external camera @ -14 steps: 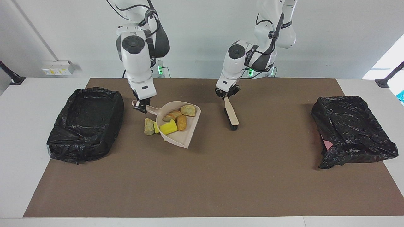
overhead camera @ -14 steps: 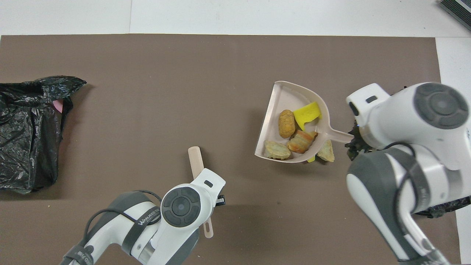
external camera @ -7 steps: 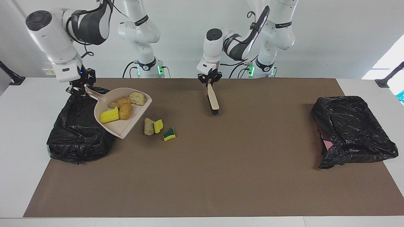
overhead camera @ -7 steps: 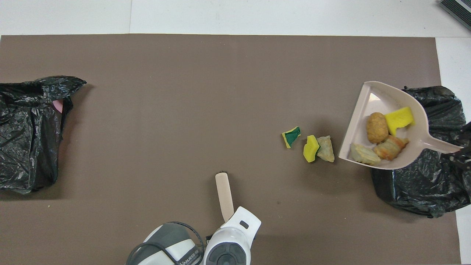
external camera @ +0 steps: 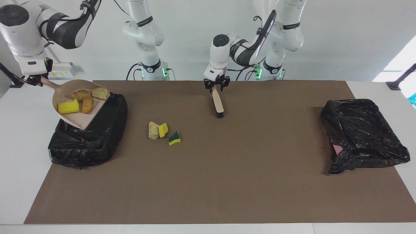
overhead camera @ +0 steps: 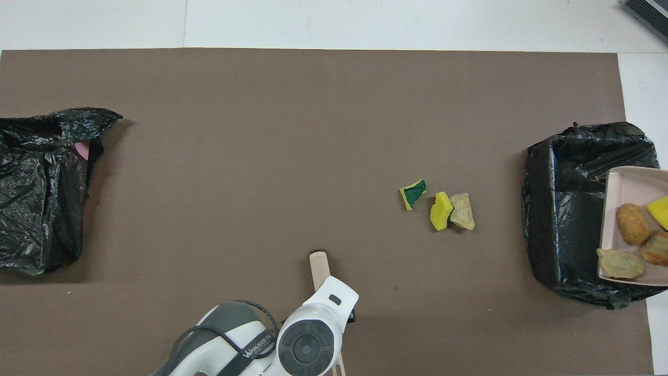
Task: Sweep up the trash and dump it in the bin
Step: 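Tip the dustpan into the black bag with the right gripper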
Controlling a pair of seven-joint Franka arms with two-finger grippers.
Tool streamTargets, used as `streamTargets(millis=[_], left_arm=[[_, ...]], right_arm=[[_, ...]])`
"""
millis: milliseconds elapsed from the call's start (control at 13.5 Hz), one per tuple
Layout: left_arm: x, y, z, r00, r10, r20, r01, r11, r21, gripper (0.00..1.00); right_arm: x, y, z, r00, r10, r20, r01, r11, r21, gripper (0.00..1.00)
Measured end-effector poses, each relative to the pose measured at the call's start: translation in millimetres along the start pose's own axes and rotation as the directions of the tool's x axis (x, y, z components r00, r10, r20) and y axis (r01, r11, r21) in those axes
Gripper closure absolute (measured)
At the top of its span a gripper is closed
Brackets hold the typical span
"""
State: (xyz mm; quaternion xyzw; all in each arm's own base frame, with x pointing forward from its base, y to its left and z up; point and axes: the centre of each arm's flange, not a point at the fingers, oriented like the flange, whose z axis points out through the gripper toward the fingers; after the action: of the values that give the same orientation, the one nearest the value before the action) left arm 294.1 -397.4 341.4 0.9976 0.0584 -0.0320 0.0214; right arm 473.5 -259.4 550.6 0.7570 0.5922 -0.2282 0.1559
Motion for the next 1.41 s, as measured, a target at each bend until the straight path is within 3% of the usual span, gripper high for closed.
streamTargets(millis=[74,148,518,814,1109,1405], left_arm=[[22.3,-7.0,-10.0,1.000,-0.008,-0.009,0.008,1.000,-0.014,0.05],[43.9,-15.3,-19.5,1.000,-0.014,-0.021,0.014,1.000,-0.028,0.00],[137.3,-65.8,-61.6,0.995,0.049,-0.088,-0.056,0.995,-0.077,0.00],[216.6,-116.3,-95.9,0.986,0.101,-0.131,-0.112,0.990,-0.080,0.00],[272.0,-200.5,-140.7,0.984,0.155,-0.086,-0.160,0.986,-0.051,0.00],[289.4,-263.2,-196.6,0.969,0.246,-0.031,-0.247,0.968,-0.044,0.00]], right_arm=[[5.4,3.0,-4.0,0.998,-0.033,0.051,0.034,0.999,-0.020,0.69],[15.5,6.6,-8.3,0.992,-0.073,0.101,0.077,0.996,-0.042,0.69],[65.8,13.7,-21.3,0.951,-0.176,0.254,0.199,0.978,-0.065,0.69],[80.1,8.1,-29.5,0.892,-0.233,0.388,0.276,0.960,-0.057,0.69],[90.5,-3.3,-37.9,0.837,-0.270,0.475,0.334,0.941,-0.054,0.69],[102.8,-18.0,-40.0,0.781,-0.307,0.544,0.389,0.920,-0.040,0.69]])
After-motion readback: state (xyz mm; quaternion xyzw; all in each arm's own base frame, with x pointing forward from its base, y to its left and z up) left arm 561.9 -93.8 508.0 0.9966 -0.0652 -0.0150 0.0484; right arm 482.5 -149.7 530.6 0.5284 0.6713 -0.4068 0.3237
